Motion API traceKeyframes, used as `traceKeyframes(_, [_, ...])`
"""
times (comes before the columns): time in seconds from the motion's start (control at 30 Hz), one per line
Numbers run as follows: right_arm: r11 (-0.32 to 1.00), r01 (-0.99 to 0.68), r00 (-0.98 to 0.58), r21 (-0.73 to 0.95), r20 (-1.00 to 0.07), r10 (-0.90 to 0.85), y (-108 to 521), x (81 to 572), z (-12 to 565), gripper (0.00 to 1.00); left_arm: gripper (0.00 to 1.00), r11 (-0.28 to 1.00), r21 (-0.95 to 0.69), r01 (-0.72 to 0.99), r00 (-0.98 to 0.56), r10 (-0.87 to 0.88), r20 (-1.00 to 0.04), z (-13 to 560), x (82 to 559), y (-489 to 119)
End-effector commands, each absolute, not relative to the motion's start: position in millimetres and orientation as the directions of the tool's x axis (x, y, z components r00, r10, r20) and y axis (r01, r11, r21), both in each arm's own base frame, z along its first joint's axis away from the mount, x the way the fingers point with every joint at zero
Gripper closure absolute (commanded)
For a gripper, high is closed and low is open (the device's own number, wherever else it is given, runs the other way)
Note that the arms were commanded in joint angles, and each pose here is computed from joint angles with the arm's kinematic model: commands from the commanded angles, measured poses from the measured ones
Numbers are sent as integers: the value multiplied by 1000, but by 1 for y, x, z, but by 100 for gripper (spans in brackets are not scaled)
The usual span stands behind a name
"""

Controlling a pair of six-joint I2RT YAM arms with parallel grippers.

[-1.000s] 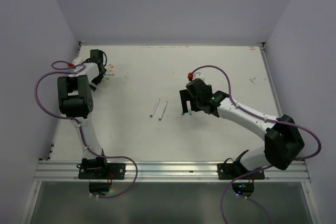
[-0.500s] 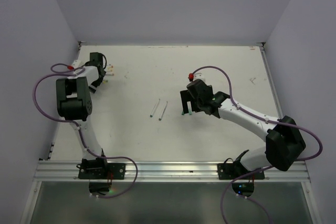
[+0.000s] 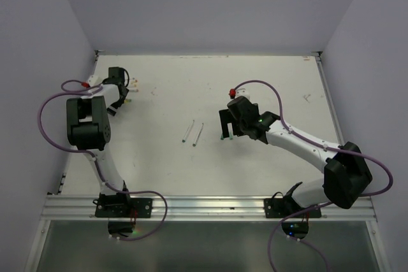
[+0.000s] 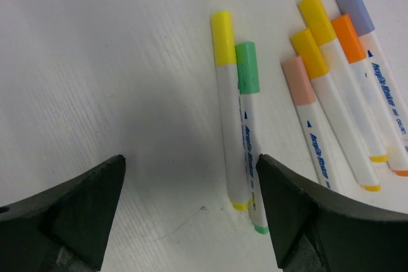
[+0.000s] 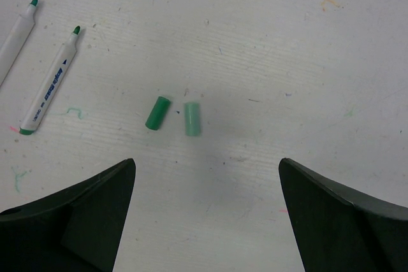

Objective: Open the pen caps

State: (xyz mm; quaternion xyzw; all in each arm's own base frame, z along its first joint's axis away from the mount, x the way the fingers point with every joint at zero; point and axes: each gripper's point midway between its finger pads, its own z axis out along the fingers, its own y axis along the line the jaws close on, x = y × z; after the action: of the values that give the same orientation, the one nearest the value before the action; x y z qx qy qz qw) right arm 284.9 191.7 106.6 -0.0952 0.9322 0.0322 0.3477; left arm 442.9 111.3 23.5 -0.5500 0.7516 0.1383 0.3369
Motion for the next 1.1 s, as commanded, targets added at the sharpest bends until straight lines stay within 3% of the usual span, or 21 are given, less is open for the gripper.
traceKeyframes(0.0, [982,-189,-701,0,-700,-135,191,290,122,1,12,359,-133,-924,-202,-753,-626,11,426,109])
traceKeyframes(0.37, [981,-192,-710,1,-691,-138,192,290,118,1,12,382,-175,-907,-204,-764,-612,14,429,107])
traceKeyframes(1.07, [982,-186,-703,13,-701,-123,191,289,121,1,12,346,-31,-938,-268,-778,-568,-5,411,110])
